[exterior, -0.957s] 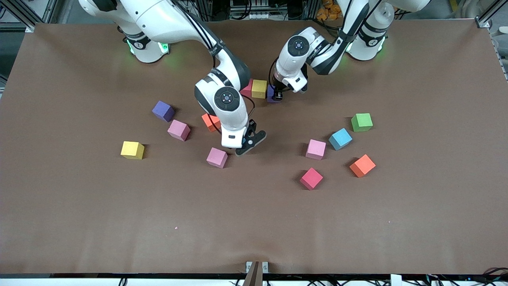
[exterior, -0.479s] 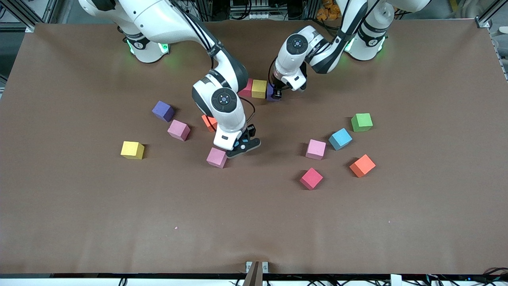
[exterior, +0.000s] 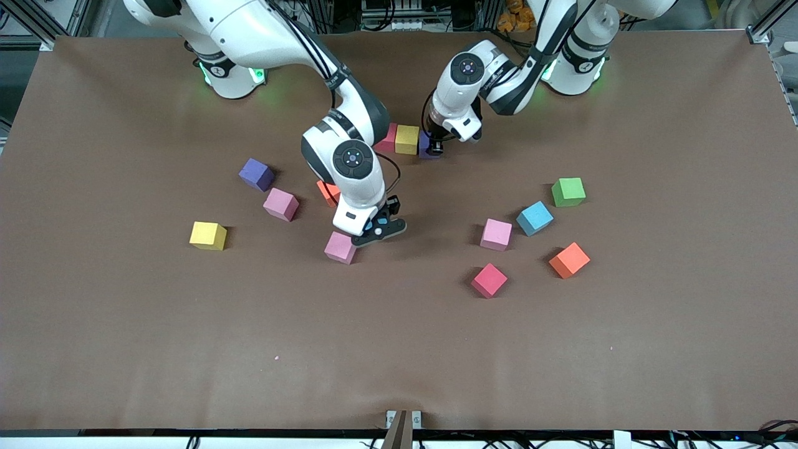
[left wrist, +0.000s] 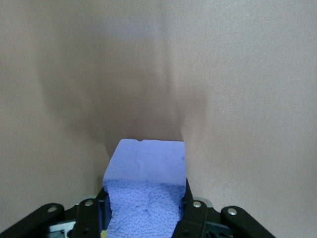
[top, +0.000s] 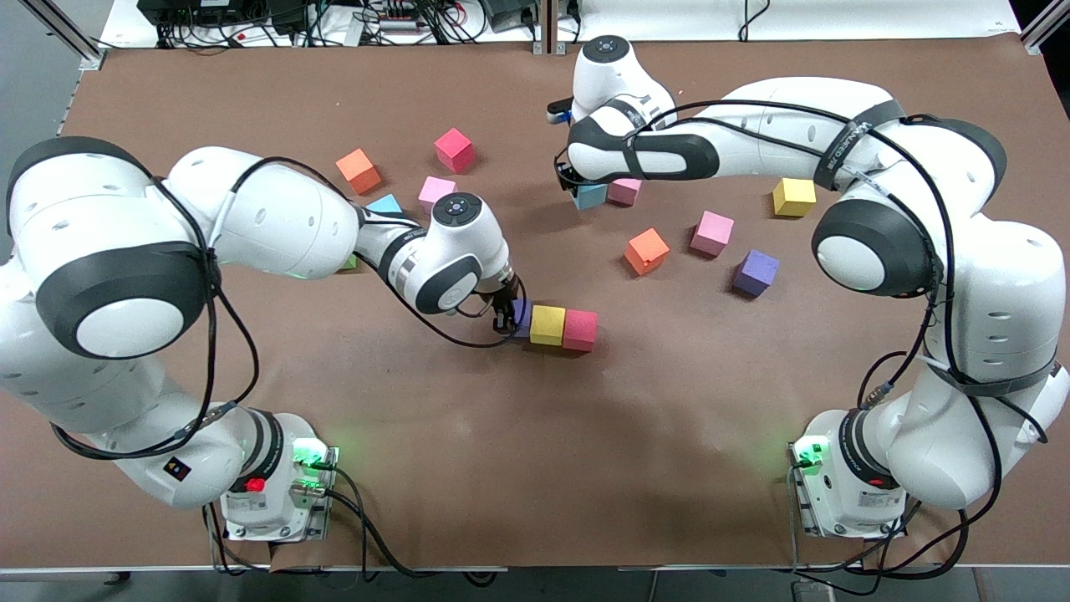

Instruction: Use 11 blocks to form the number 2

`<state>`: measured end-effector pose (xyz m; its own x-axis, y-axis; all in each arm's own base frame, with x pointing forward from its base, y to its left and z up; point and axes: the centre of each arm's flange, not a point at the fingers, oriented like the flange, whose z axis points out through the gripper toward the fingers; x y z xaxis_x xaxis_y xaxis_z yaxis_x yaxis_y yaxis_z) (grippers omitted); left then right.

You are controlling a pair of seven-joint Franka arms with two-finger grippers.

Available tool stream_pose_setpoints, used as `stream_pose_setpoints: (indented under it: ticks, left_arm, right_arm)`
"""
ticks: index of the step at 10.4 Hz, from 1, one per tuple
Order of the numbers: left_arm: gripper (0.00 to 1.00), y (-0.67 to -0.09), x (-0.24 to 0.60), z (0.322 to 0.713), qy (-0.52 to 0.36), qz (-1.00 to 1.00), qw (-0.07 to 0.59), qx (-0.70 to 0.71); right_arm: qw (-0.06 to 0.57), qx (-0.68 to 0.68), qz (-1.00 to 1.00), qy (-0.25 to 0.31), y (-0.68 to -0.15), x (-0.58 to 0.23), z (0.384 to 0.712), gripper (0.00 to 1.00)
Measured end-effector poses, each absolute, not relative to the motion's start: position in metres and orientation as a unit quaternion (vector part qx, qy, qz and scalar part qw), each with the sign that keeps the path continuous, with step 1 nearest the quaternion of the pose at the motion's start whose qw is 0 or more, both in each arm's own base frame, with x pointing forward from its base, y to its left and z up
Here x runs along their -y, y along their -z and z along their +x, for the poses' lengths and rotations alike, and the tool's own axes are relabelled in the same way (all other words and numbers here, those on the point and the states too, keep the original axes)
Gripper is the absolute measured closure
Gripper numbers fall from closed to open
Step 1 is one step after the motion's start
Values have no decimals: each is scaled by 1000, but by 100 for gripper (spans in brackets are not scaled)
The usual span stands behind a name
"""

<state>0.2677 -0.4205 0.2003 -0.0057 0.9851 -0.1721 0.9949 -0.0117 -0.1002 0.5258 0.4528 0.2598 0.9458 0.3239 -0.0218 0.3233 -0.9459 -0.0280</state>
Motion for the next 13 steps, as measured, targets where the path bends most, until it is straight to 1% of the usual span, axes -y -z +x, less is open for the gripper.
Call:
stream_pose_setpoints:
  ticks: [10,11,13]
  left_arm:
    - [46,-199,426,259,98,707,28,-700]
    - [35,-198,428,256,98,710,26,-697]
    - [9,-196,429,253,98,711,24,-696]
  right_arm:
    - [8,139,-990,-19,-259,-454,523,41]
    - [8,137,-990,-19,-259,-454,523,41]
    - [8,126,-992,-19,-259,-455,522,41]
